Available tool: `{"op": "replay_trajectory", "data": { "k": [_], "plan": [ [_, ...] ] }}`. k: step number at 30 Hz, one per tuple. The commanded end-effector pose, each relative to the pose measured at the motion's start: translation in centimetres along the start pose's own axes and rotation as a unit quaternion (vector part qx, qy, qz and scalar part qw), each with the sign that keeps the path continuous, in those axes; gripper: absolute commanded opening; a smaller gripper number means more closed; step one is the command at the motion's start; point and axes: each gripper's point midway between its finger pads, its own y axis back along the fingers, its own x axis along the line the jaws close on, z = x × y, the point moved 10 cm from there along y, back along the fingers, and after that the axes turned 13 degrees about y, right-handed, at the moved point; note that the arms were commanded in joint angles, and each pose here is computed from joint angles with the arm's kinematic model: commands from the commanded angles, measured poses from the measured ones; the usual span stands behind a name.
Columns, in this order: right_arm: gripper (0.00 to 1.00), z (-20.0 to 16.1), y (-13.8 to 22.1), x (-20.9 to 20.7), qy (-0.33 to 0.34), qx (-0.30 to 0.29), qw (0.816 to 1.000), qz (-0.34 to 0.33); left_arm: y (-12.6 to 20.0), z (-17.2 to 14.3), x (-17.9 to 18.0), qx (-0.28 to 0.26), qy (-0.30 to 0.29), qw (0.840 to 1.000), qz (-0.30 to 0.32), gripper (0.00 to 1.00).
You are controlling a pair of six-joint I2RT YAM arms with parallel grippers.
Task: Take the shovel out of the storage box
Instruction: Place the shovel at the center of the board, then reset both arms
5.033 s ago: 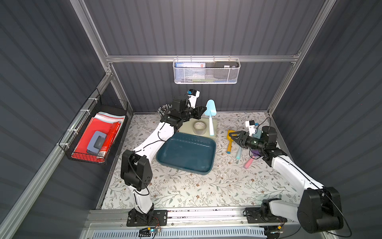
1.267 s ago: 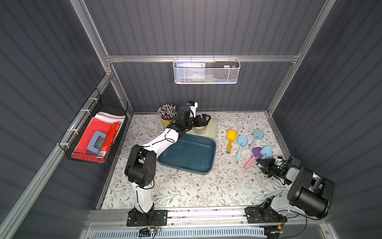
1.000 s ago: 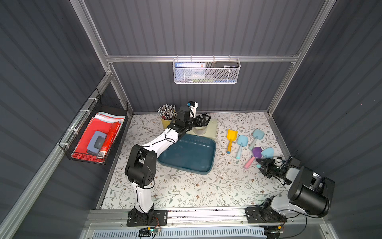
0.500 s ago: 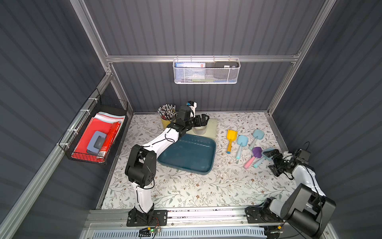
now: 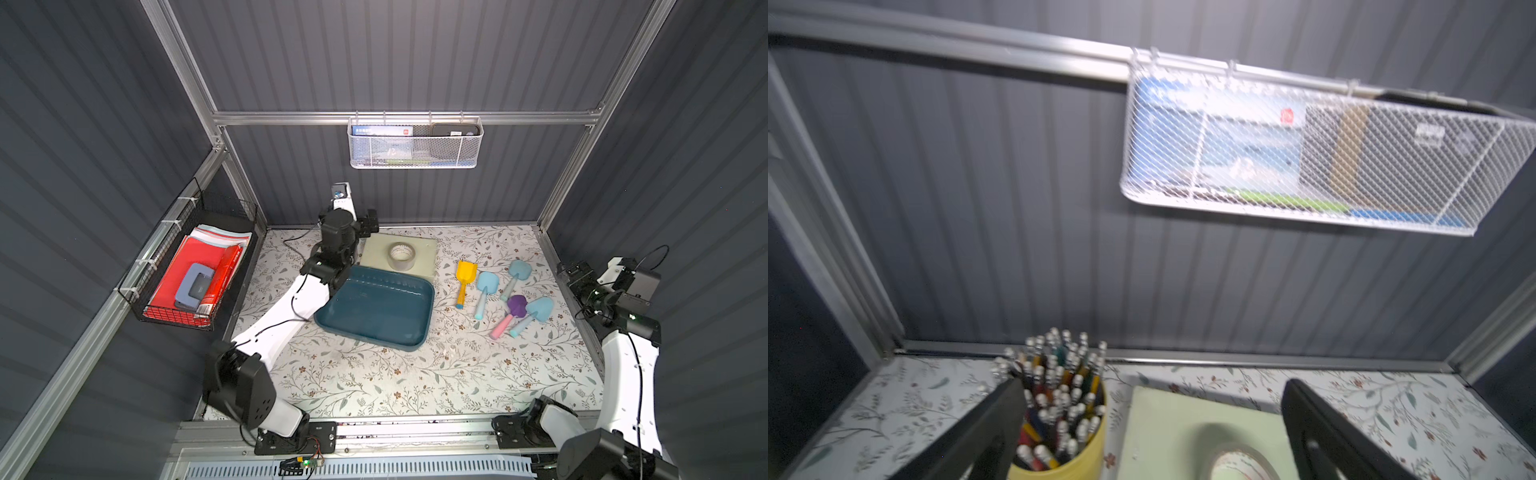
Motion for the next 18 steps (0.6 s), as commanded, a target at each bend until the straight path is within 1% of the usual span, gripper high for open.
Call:
{"op": "replay_trajectory", "data": {
  "k": [1, 3, 5, 7, 8, 10, 12, 14, 16, 17, 18],
  "plan": [
    [0.99, 2.0, -0.1, 1.3, 0.037, -0.102, 0.994, 0.006, 0.1, 1.3, 4.8, -0.045, -0.018, 0.999, 0.021, 0.99],
    [0.99, 2.5, -0.9, 2.1, 0.072, -0.114, 0.991, -0.001, 0.3, 1.4, 8.6, -0.046, 0.003, 0.999, 0.008, 0.99],
    [0.99, 2.5, -1.7, 2.8, 0.097, -0.129, 0.987, -0.011, 0.8, 0.8, 11.1, -0.05, 0.007, 0.999, 0.011, 1.0],
    [0.99, 1.8, -2.5, 3.3, 0.116, -0.171, 0.978, -0.014, 1.6, -0.3, 11.9, -0.051, -0.012, 0.999, -0.001, 0.99],
    [0.99, 0.9, -2.8, 3.4, 0.131, -0.196, 0.972, -0.005, 1.7, -0.9, 12.2, -0.051, -0.017, 0.999, -0.006, 0.99],
    [0.99, -0.8, -3.1, 3.4, 0.159, -0.249, 0.955, 0.011, 1.6, -2.2, 13.5, -0.049, -0.015, 0.999, 0.01, 0.99],
    [0.99, -2.4, -3.3, 3.2, 0.18, -0.276, 0.944, 0.018, 1.5, -3.7, 15.1, -0.048, -0.016, 0.998, 0.035, 0.99],
    [0.99, -3.6, -4.3, 2.8, 0.199, -0.27, 0.942, 0.012, 2.4, -5.3, 16.3, -0.061, -0.018, 0.997, 0.036, 0.99],
    [0.99, -4.8, -5.6, 2.4, 0.231, -0.236, 0.944, -0.001, 3.8, -6.7, 16.9, -0.093, -0.018, 0.995, 0.026, 0.99],
    [0.99, -5.5, -6.1, 2.0, 0.241, -0.225, 0.944, -0.011, 4.6, -7.3, 17.2, -0.113, -0.009, 0.993, 0.024, 0.99],
    [0.99, -6.1, -6.4, 1.6, 0.245, -0.224, 0.943, -0.02, 5.2, -8.1, 17.6, -0.122, -0.009, 0.992, 0.02, 1.0]
  ]
}}
